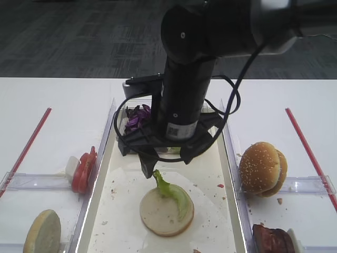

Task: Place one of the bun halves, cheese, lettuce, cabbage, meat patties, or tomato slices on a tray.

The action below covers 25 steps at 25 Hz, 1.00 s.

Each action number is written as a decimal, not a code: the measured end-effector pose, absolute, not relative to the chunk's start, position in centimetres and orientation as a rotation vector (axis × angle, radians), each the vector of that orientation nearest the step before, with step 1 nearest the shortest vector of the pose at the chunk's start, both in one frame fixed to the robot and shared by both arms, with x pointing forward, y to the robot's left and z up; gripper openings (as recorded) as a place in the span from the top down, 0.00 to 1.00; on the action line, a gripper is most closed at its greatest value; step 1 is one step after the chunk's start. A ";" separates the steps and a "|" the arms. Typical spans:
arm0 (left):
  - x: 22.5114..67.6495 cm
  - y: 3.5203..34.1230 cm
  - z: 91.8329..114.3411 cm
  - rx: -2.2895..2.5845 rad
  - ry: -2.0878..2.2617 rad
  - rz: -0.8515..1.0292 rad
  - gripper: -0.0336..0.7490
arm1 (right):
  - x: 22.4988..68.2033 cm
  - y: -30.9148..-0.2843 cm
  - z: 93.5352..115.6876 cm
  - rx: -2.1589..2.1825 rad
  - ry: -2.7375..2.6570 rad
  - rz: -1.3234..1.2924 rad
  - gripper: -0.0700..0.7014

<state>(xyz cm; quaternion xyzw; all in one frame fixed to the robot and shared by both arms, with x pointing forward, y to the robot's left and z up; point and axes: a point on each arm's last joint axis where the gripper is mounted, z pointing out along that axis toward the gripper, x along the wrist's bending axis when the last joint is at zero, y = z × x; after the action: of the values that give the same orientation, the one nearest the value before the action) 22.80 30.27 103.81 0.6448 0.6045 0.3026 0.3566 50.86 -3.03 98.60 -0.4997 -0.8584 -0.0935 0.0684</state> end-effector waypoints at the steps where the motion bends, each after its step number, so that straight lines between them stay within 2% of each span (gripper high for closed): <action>1: 22.8 30.3 103.8 1.665 1.561 0.781 0.17 | 51.0 -3.0 99.0 -1.504 -2.598 -0.286 0.20; 7: 22.8 30.3 103.8 1.665 1.561 0.781 0.17 | 52.2 -2.5 101.9 -1.504 -2.664 -0.354 0.20; 11: 22.8 30.3 103.8 1.665 1.561 0.781 0.17 | 52.6 -2.3 103.0 -1.501 -2.682 -0.396 0.20; 19: 22.8 30.3 103.8 1.665 1.561 0.781 0.17 | 53.2 -2.4 103.8 -1.521 -2.685 -0.440 0.20; 25: 22.8 30.3 103.8 1.665 1.561 0.781 0.17 | 55.8 -5.6 103.8 -1.665 -2.603 -0.417 0.20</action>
<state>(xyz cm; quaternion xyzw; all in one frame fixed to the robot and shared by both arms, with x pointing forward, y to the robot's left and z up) 22.80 30.27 103.81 0.6448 0.6045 0.3026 0.3566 55.76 -5.64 103.78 -0.5339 -0.8348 -0.1337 0.0119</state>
